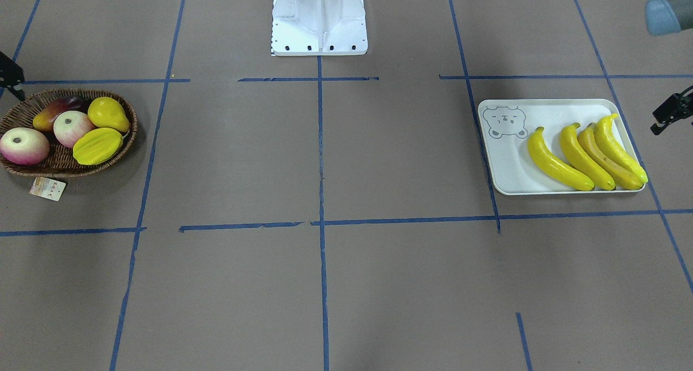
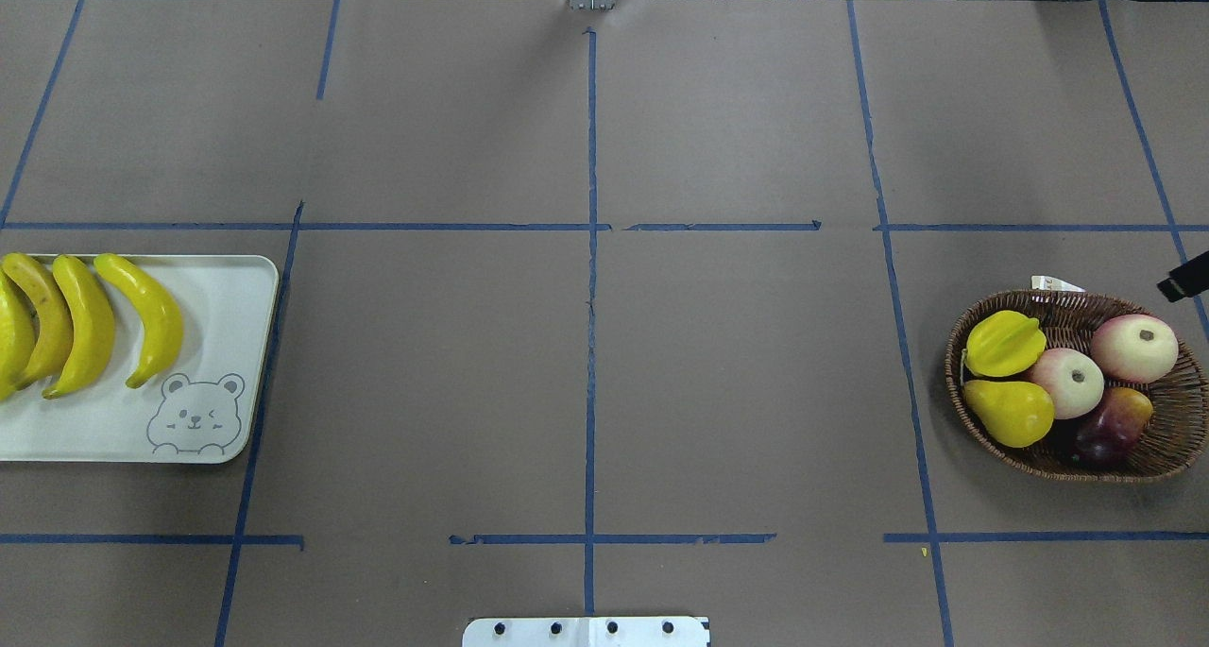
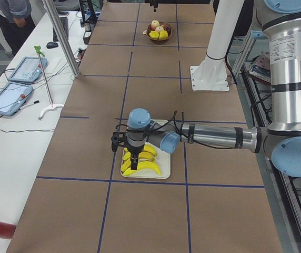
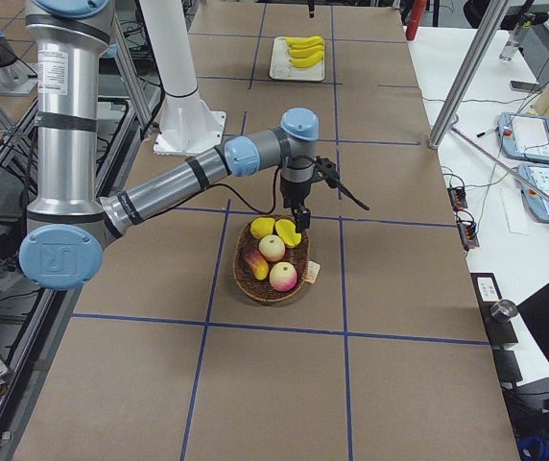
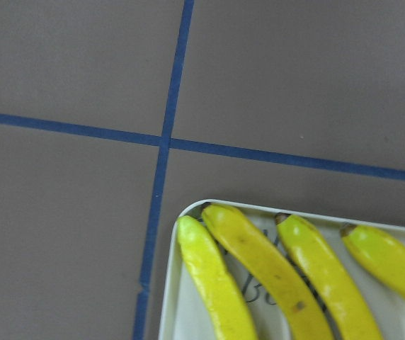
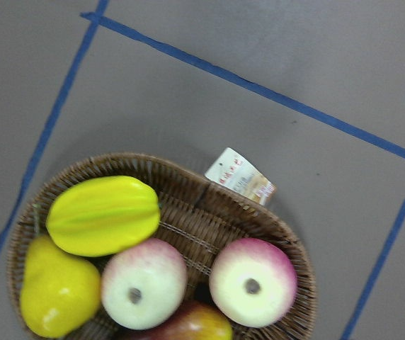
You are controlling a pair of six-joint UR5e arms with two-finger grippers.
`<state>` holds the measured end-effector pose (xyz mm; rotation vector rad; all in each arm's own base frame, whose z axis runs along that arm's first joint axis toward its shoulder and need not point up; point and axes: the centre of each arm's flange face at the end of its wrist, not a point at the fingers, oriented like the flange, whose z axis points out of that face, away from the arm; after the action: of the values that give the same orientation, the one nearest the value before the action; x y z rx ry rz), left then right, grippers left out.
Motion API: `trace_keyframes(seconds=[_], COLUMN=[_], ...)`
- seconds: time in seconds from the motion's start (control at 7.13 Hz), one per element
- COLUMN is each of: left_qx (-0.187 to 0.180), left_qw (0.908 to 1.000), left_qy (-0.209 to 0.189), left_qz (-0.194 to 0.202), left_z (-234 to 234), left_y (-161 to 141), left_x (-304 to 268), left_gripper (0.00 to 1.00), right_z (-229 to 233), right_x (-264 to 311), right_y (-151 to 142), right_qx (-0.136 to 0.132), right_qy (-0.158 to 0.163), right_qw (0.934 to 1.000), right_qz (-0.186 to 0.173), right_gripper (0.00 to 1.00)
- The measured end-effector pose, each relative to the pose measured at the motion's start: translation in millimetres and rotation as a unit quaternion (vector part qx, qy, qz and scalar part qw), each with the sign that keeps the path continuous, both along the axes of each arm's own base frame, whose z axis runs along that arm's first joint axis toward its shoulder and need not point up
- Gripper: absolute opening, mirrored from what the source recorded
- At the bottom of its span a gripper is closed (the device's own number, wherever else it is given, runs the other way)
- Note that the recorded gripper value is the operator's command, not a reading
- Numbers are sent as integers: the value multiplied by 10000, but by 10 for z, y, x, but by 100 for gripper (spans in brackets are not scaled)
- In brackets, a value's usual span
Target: Transfer all bananas from basket to plate
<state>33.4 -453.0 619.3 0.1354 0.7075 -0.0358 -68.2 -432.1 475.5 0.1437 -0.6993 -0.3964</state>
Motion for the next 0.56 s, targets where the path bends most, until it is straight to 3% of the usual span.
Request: trace_keyframes(seconds=[0.28, 0.56], left_qx=[28, -275], left_qw=[9971, 9949], left_qy=[-247, 56], left_qz=[715, 970], left_z=[175, 265], left_y=[68, 175], left_x=[-396, -572], left_gripper=[100, 100], right_z=[663, 1170], right_x=[615, 950], right_y=[33, 167], right_qx=[79, 2], right_qy=[-63, -89], right_qw=[9995, 9991], right_qz=[-289, -423], right_gripper=[100, 100])
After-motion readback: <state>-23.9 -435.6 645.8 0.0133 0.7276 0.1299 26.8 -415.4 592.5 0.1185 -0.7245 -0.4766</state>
